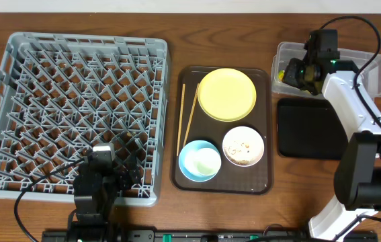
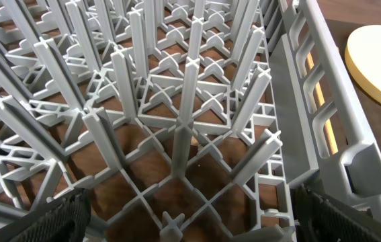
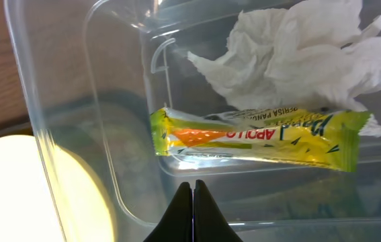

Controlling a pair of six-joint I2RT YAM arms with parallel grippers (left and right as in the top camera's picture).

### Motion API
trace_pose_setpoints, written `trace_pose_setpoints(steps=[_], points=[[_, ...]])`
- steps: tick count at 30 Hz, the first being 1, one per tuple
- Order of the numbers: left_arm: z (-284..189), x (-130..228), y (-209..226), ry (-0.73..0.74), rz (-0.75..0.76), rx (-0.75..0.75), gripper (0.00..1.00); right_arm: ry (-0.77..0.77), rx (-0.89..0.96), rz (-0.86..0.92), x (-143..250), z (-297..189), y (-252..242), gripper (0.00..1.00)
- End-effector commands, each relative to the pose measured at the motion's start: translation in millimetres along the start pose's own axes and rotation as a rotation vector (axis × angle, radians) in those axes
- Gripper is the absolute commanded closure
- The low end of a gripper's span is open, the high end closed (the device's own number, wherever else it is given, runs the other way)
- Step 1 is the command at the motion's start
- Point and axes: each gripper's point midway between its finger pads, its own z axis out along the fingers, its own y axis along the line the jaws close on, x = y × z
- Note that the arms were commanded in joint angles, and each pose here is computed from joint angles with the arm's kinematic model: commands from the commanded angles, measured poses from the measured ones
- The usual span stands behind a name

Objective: Sort waste into correct bins and load items into the dishwasher
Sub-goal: 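Carry the wrapper with the right gripper and release it into the clear bin, then reach the right gripper to the pink rice bowl and grip its rim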

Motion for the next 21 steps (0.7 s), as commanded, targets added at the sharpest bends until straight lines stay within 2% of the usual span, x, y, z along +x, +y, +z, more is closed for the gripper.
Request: trace_pose_setpoints(steps=[1, 12, 17, 21], points=[[-4, -8, -4, -0.016, -0.005, 0.019, 0.01, -0.038, -0.030, -0.076, -7, -18, 10, 0.97], [-4, -8, -4, -0.016, -0.005, 0.019, 0.01, -0.035, -0.026, -0.135, -6, -31, 8, 0.93], [-4, -8, -4, -0.016, -0.005, 0.019, 0.01, -0.071, -0.040, -0.139, -12, -46, 12, 0.87], [-4, -8, -4, -0.016, -0.005, 0.019, 0.01, -0.064, -0.123, -0.201, -8, -59, 27, 0.81]])
